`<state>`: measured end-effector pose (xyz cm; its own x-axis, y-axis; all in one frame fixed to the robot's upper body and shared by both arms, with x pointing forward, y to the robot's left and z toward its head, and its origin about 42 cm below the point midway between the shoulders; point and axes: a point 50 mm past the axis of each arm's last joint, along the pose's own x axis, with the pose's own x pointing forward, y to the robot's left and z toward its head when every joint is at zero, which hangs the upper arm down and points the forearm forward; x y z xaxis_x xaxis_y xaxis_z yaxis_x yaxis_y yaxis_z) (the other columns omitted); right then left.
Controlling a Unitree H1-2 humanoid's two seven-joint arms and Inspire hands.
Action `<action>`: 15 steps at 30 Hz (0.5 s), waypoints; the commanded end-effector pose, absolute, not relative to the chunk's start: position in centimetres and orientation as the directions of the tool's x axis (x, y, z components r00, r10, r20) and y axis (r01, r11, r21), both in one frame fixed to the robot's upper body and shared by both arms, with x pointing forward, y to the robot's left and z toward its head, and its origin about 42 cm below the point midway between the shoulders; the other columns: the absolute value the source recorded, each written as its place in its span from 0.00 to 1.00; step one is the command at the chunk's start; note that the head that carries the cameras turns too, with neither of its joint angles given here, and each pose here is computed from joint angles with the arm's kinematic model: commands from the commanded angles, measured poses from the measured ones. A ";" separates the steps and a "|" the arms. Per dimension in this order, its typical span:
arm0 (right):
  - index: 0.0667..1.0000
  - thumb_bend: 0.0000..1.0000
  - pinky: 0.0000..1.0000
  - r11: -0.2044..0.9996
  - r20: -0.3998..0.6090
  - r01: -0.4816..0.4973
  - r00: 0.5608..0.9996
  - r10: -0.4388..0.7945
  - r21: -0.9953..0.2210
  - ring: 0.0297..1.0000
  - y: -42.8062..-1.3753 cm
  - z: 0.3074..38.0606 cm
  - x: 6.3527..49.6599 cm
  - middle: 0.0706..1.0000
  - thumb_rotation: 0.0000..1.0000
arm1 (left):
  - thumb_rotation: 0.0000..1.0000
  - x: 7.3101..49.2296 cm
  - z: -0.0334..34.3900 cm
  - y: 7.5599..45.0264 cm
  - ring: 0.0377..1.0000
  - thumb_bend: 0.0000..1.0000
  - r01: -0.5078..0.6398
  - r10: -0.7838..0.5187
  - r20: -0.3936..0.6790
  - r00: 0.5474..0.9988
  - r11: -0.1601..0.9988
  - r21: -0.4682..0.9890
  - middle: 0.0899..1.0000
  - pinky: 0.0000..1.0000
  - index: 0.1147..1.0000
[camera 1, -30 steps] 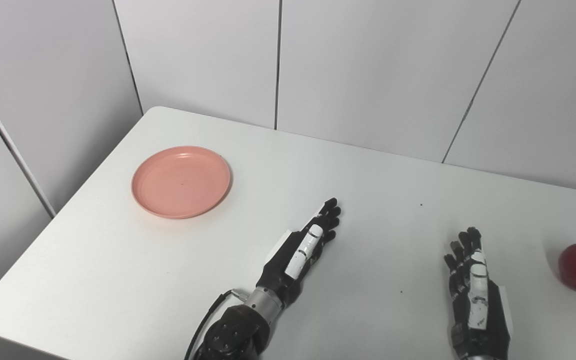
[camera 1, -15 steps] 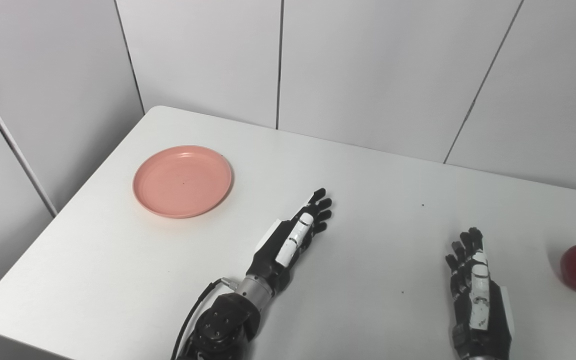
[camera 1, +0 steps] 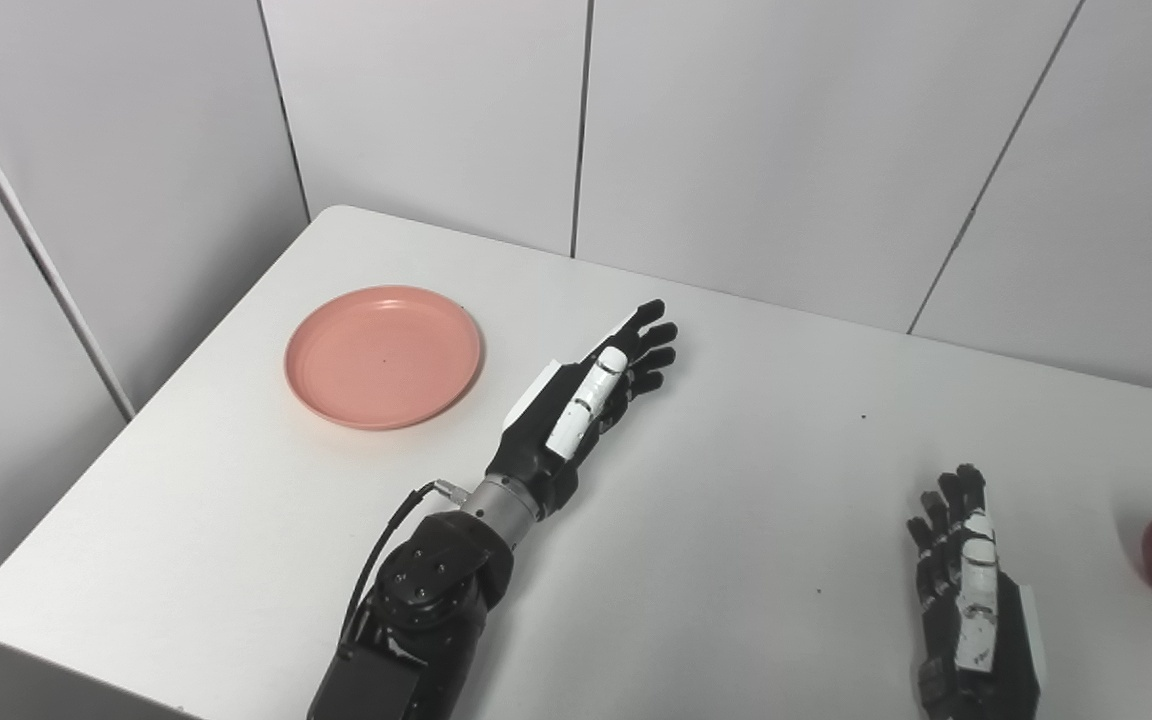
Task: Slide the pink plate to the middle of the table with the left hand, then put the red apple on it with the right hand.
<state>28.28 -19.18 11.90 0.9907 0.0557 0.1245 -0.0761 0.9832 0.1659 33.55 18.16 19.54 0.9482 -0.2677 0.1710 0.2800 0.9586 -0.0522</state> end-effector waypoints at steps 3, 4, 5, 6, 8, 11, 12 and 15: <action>1.00 0.15 1.00 0.984 0.131 -0.078 0.990 0.057 0.161 1.00 -19.8 11.4 28.0 1.00 1.00 | 1.00 35.1 22.8 19.4 0.95 0.52 0.260 -0.246 0.276 0.929 0.965 -0.015 0.95 0.94 0.94; 1.00 0.15 1.00 0.984 0.131 -0.076 0.990 0.054 0.163 1.00 -19.8 11.4 28.0 1.00 1.00 | 1.00 35.3 23.4 19.7 0.95 0.52 0.249 -0.232 0.284 0.930 0.968 -0.023 0.95 0.94 0.94; 1.00 0.14 1.00 0.984 0.132 -0.074 0.990 0.052 0.165 0.99 -19.9 11.4 28.0 1.00 1.00 | 1.00 35.5 23.7 20.0 0.94 0.52 0.241 -0.222 0.290 0.931 0.970 -0.029 0.94 0.93 0.93; 1.00 0.14 1.00 0.984 0.130 -0.075 0.990 0.054 0.163 0.99 -19.9 11.4 28.0 1.00 1.00 | 1.00 35.7 24.2 20.3 0.94 0.52 0.225 -0.204 0.296 0.933 0.974 -0.040 0.94 0.93 0.92; 1.00 0.14 1.00 0.983 0.129 -0.078 0.990 0.057 0.164 1.00 -20.0 11.5 28.0 1.00 1.00 | 1.00 36.0 25.1 20.9 0.93 0.52 0.201 -0.176 0.304 0.936 0.978 -0.054 0.93 0.92 0.91; 1.00 0.14 1.00 0.983 0.131 -0.081 0.990 0.059 0.167 1.00 -20.1 11.5 28.0 1.00 1.00 | 1.00 36.5 26.3 21.9 0.93 0.52 0.177 -0.148 0.320 0.936 0.982 -0.065 0.93 0.92 0.91; 1.00 0.15 1.00 0.982 0.128 -0.083 0.990 0.061 0.168 1.00 -20.2 11.5 28.0 1.00 1.00 | 1.00 36.7 26.7 22.3 0.93 0.53 0.166 -0.137 0.330 0.934 0.984 -0.063 0.93 0.92 0.90; 1.00 0.16 1.00 0.981 0.126 -0.086 0.990 0.065 0.172 1.00 -20.3 11.5 28.0 1.00 1.00 | 1.00 37.3 27.7 23.5 0.92 0.52 0.134 -0.105 0.354 0.929 0.989 -0.058 0.92 0.91 0.89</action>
